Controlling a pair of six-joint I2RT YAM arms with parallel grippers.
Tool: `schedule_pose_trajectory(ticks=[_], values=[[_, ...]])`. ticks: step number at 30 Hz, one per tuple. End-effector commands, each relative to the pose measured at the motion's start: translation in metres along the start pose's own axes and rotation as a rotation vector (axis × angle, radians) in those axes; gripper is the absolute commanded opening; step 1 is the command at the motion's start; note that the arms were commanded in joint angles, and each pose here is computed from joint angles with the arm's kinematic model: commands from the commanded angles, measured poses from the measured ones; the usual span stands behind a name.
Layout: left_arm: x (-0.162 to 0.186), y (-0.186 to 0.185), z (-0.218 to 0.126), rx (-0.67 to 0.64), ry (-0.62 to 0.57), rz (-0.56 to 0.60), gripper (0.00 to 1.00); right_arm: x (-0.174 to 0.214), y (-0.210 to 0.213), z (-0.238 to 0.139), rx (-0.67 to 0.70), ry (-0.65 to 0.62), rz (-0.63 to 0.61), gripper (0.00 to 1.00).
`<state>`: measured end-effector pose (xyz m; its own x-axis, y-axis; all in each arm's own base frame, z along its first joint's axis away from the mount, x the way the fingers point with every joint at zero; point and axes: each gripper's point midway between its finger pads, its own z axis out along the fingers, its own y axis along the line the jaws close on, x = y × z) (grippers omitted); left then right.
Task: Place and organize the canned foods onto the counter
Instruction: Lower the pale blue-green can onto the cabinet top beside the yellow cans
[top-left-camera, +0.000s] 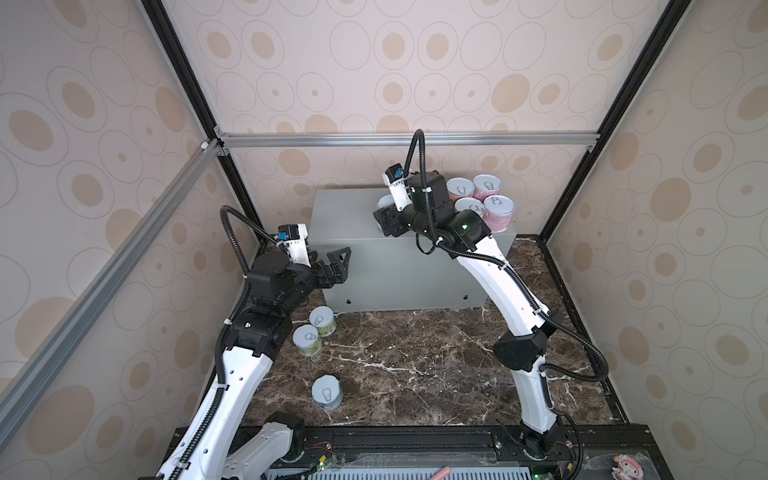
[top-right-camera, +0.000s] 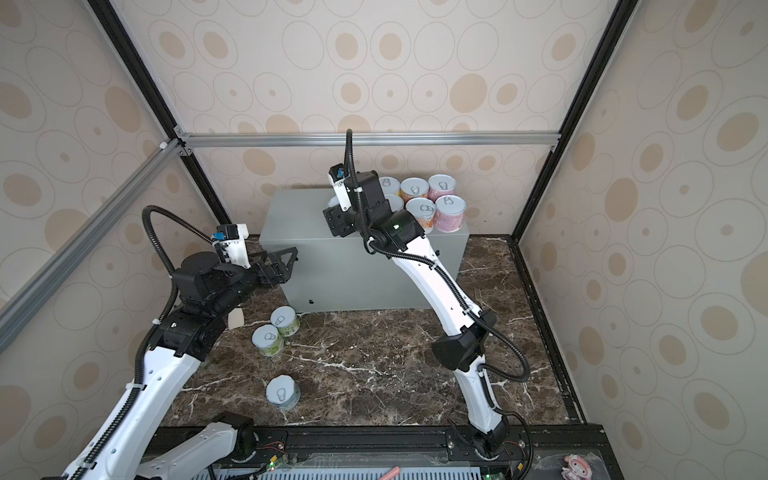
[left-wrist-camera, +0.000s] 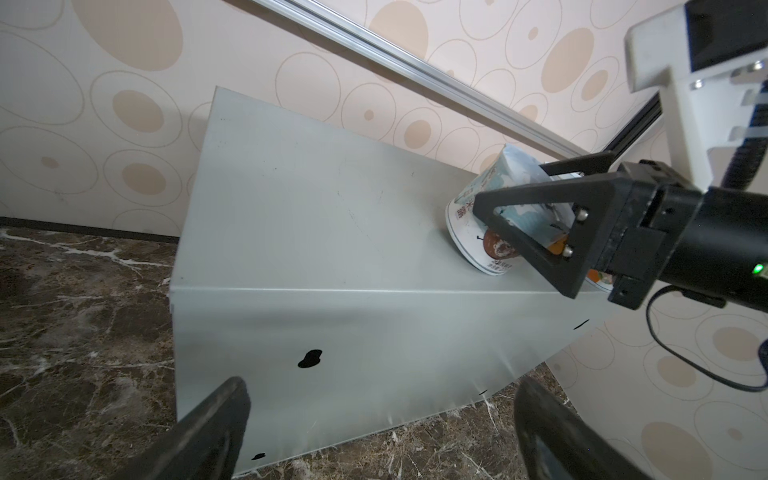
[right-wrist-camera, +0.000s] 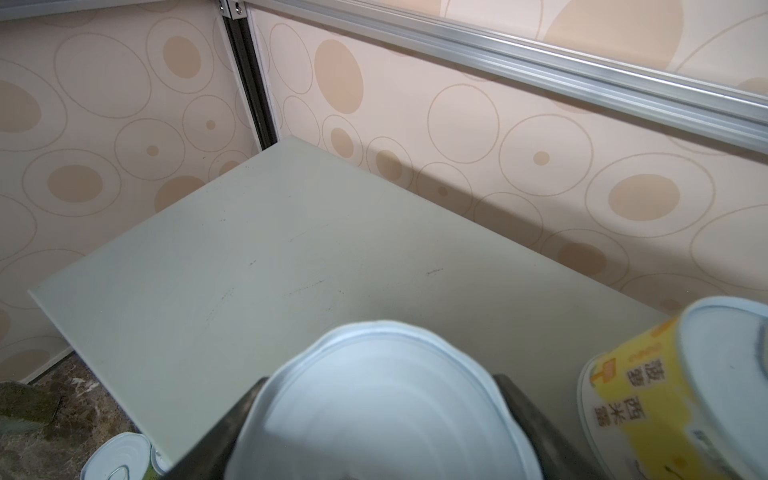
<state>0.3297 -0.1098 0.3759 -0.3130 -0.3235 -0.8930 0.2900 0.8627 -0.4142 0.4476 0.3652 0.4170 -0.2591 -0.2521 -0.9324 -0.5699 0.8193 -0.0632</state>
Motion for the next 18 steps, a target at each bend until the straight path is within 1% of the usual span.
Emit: schedule_pose_trajectory(ticks=[1,6,11,14,18], values=[[-0.011,-0.005,-0.006,0.005,-0.037,0.034,0.99,-0.014,-0.006,-0.002,0.022,-0.056,-0.023,0.83],[-0.016,-0.008,-0.005,0.005,-0.036,0.058,0.99,-0.016,-0.006,-0.005,0.021,-0.063,-0.029,0.88],[-0.02,-0.019,-0.002,0.039,-0.016,0.094,0.99,-0.021,-0.007,-0.01,0.02,-0.076,-0.029,0.89],[-0.018,-0.031,0.005,0.072,0.027,0.134,0.99,-0.027,-0.007,-0.017,0.015,-0.092,-0.027,0.9],[-0.009,-0.043,0.017,0.097,0.083,0.197,0.99,-0.039,-0.006,-0.035,-0.005,-0.121,-0.021,0.91]])
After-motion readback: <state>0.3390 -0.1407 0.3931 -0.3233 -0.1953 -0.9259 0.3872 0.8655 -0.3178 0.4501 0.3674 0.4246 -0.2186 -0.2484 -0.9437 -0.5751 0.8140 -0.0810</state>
